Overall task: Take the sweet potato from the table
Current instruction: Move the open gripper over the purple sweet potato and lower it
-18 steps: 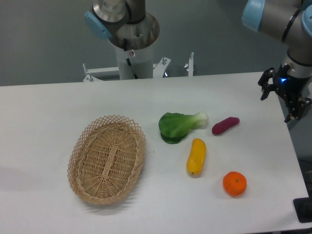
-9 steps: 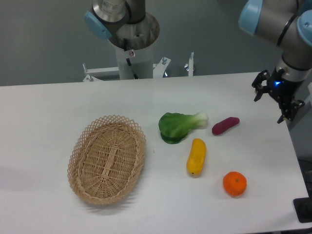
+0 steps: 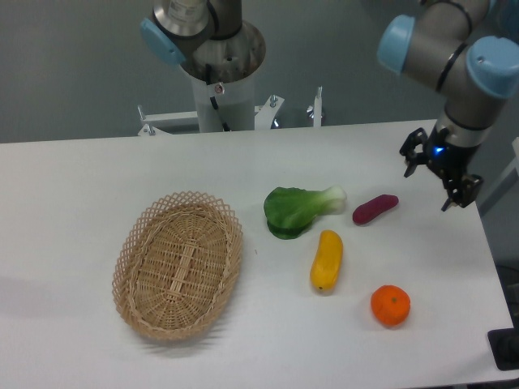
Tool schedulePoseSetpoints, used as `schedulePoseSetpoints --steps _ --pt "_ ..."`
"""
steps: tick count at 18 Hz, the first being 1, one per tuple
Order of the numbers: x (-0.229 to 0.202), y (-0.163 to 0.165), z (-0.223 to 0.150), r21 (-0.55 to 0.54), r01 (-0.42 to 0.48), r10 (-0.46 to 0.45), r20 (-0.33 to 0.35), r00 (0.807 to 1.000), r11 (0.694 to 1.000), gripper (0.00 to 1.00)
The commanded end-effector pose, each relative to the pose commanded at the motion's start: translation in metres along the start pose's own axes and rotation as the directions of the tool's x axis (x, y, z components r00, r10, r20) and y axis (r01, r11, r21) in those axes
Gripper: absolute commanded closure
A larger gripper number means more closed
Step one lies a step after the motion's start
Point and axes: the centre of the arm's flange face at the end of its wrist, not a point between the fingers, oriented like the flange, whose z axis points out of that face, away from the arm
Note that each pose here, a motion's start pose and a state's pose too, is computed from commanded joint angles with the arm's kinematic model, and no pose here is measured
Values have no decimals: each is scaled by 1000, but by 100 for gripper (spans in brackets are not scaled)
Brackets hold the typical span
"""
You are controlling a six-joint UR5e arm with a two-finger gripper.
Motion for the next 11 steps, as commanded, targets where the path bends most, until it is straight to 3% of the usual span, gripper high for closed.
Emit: schedulePoseSetpoints --steps 7,11 --pt "33 -8 32 7 12 -12 -49 999 1000 0" --pt "37 -8 45 -1 9 -9 -20 1000 1000 0"
